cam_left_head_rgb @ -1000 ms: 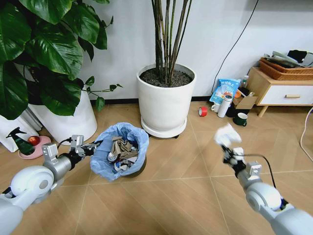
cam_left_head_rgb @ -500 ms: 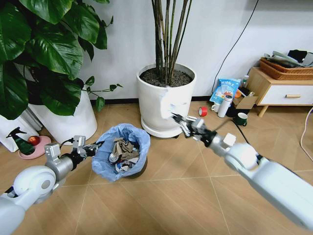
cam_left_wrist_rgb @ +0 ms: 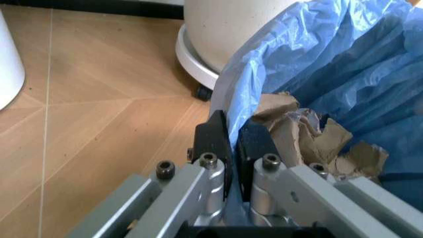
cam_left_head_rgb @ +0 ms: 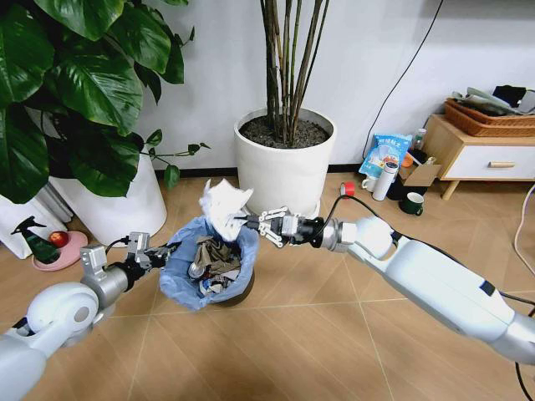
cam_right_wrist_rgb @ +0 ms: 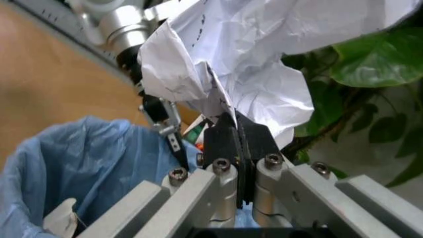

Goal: Pick up the trash bin and place the garbage on the floor into it.

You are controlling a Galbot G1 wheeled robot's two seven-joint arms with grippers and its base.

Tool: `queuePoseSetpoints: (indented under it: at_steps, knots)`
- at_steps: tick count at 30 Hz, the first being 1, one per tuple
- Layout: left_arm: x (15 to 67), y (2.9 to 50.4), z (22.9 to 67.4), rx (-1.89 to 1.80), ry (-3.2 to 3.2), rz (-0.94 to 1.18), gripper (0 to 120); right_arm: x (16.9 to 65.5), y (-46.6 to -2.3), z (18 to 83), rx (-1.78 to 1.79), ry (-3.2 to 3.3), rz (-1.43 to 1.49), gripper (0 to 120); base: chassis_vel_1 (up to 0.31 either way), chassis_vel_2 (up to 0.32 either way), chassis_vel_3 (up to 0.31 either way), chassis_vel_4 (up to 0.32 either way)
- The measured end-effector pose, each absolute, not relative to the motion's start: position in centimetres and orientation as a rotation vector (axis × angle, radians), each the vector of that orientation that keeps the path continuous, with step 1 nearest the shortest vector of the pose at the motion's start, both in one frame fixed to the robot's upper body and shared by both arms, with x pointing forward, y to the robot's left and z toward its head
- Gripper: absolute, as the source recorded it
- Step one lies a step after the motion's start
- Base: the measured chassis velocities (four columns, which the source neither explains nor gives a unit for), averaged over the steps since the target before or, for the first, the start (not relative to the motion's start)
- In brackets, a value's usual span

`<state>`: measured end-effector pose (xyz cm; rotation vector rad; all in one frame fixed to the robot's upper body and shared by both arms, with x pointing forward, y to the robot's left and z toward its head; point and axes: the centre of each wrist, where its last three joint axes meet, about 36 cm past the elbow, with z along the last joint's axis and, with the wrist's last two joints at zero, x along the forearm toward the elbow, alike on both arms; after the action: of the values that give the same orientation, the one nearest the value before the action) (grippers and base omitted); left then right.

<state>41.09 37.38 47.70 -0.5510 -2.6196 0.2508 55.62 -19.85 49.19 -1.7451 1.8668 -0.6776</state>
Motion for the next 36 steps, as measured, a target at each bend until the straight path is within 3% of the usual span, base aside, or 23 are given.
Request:
queuePoseSetpoints:
  at_steps: [20, 23, 25, 36]
  knots:
    - [41.4, 36.7, 48.6, -0.586, -2.625, 0.271, 0, 58.1, -18.0, 48.8, -1.841, 1.783, -0.838, 0, 0.000, 0.000, 0.000, 0.000]
    - [41.3, 36.7, 48.5, -0.584, -2.624, 0.272, 0, 57.9, -18.2, 48.5, -1.864, 1.799, -0.831, 15, 0.000, 0.000, 0.000, 0.000]
    - [41.3, 36.6, 48.5, -0.584, -2.624, 0.272, 0, 57.8, -18.2, 48.4, -1.867, 1.804, -0.829, 18, 0.000, 0.000, 0.000, 0.000]
    - [41.1, 36.9, 48.4, -0.556, -2.620, 0.270, 0, 57.5, -19.6, 47.9, -1.842, 1.883, -0.789, 59, 0.000, 0.000, 0.000, 0.000]
